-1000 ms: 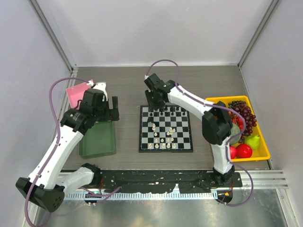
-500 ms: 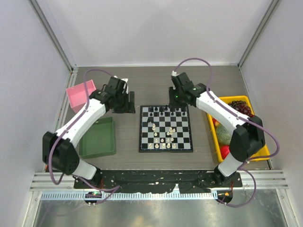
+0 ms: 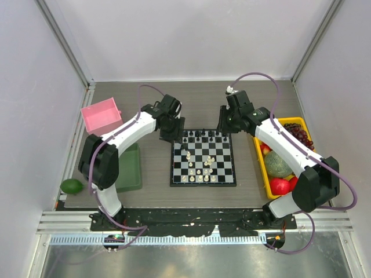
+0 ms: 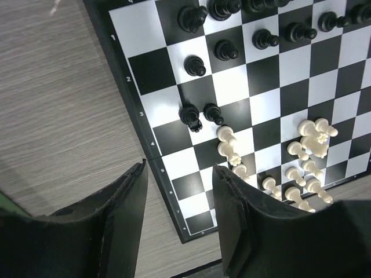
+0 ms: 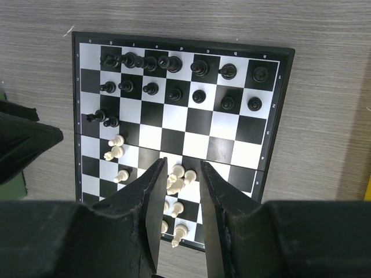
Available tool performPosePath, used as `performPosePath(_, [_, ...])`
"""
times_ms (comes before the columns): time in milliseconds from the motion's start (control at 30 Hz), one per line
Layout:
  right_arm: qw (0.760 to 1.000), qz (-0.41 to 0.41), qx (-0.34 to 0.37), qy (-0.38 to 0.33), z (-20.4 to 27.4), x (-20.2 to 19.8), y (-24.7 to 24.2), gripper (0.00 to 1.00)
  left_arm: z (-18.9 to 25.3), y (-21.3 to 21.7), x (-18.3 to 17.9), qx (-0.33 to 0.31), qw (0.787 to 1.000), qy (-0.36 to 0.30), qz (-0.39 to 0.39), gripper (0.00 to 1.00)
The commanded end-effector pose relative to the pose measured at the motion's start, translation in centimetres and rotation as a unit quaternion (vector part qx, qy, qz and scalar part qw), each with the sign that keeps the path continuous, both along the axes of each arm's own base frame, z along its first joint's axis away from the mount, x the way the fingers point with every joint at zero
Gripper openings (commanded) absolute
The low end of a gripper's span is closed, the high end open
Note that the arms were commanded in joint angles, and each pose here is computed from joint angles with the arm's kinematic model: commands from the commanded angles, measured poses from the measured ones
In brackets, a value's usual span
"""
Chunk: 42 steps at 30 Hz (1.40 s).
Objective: Set up the chess pieces on the board
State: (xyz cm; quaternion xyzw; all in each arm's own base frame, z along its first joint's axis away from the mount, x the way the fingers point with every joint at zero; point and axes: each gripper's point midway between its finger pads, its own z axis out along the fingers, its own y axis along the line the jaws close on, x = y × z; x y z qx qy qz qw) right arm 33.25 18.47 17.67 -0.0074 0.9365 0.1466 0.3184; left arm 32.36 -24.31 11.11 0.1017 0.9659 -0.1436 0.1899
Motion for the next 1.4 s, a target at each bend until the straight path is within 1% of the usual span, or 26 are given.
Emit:
performPosePath(0, [0.999, 0.007, 0.026, -0.018, 1.2, 0.4, 0.5, 0.35, -0.1, -2.5, 0.5, -0.019, 1.0, -0.006, -0.006, 0.54])
performPosePath(133, [0.999, 0.009, 0.027, -0.022, 1.5, 0.4, 0.4, 0.35, -1.8, -2.5, 0.7, 0.001, 1.0, 0.006, 0.004, 0.5])
performPosePath(367, [1.0, 0.008, 0.021, -0.018, 1.0, 0.3, -0.1, 0.35, -3.5, -2.8, 1.7, 0.012, 1.0, 0.012, 0.017, 0.45])
performPosePath(667, [1.0, 0.01, 0.02, -0.012, 0.6, 0.4, 0.0, 0.35, -3.8, -3.1, 2.7, 0.021, 1.0, 0.005, 0.019, 0.43])
performPosePath(733, [1.0, 0.011, 0.02, -0.011, 0.5, 0.4, 0.0, 0.35, -3.9, -3.0, 2.8, 0.023, 1.0, 0.005, 0.019, 0.4])
performPosePath(900, [1.0, 0.012, 0.02, -0.008, 0.3, 0.4, 0.1, 0.35, -4.3, -2.9, 2.5, 0.026, 0.999, 0.014, 0.015, 0.36])
performPosePath(1200, [1.0, 0.014, 0.021, -0.004, 0.0, 0.5, 0.2, 0.35, -5.0, -2.5, 1.7, 0.034, 0.999, 0.027, 0.009, 0.35])
performPosePath(1367, [1.0, 0.015, 0.019, -0.001, -0.3, 0.4, 0.2, 0.35, -5.2, -2.6, 1.5, 0.03, 0.999, 0.033, 0.006, 0.31])
